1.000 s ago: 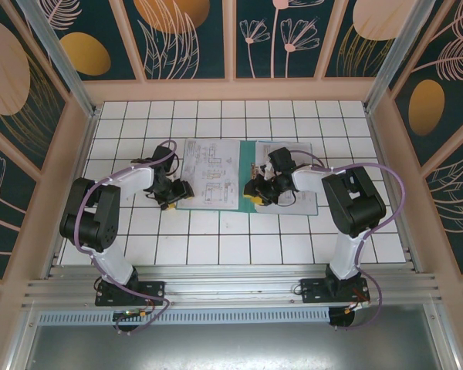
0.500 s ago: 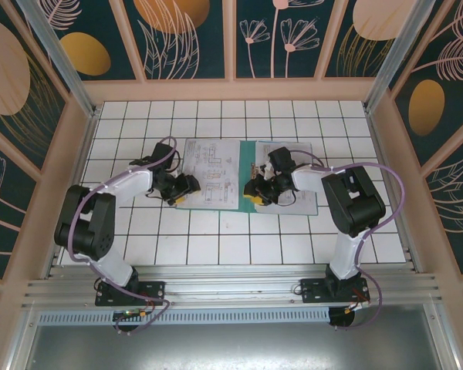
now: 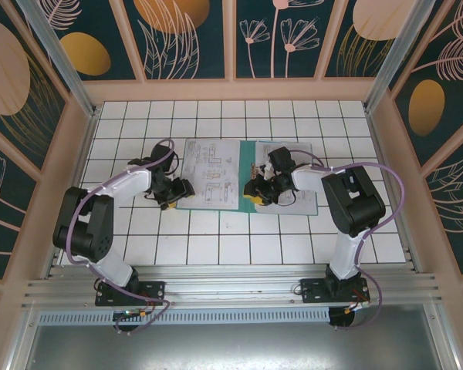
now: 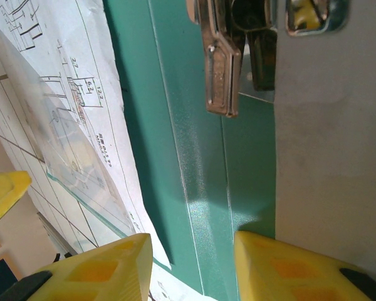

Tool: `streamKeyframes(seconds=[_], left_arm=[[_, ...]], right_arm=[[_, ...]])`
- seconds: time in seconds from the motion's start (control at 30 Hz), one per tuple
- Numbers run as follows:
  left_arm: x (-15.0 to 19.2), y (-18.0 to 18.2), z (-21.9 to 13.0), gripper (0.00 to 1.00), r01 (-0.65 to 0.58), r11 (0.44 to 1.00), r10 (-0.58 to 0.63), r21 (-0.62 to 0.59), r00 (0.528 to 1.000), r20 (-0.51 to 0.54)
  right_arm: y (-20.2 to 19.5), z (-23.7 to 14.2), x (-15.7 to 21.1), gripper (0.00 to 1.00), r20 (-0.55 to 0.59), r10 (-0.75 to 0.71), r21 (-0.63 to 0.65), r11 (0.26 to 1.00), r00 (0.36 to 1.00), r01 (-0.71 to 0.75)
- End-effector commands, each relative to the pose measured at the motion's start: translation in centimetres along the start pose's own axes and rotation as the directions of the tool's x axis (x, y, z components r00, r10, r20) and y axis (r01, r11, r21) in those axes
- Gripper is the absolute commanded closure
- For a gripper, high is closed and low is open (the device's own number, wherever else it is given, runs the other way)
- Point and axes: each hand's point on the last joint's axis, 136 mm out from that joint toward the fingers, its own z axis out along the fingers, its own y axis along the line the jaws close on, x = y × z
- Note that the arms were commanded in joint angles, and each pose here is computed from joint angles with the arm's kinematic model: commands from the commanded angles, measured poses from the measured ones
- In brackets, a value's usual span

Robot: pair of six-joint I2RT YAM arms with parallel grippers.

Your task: Put the files into the folder

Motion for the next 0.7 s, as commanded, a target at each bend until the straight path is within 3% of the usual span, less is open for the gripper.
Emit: streamKeyframes(seconds=[0.0, 0.1, 0.47, 0.67], left_arm=[[0.4, 1.4, 1.2, 0.33, 0.018, 0.998, -0.019, -0.053, 1.0, -0.018], [0.0, 0.8, 1.6, 0.33, 0.024, 0.999, -0.025, -0.022, 1.0, -0.014], [-0.1, 2.5, 1.9, 0.33, 0.02, 0.995, -0.019, -0.101, 1.0, 0.005], [0.2, 0.2, 3.0, 0.33, 0.038, 0.998, -0.037, 0.057, 0.999, -0.015]], right_arm=[[-6.5, 2.0, 2.6, 0.59, -0.059, 0.101, 0.199, 0.976, 0.993, -0.088], [-6.5, 2.0, 2.6, 0.59, -0.058, 0.101, 0.199, 0.976, 0.993, -0.088], [-6.4, 2.0, 2.5, 0.59, -0.058, 0.099, 0.195, 0.977, 0.993, -0.086], [-6.5, 2.1, 2.6, 0.59, -0.06, 0.102, 0.194, 0.977, 0.993, -0.088]])
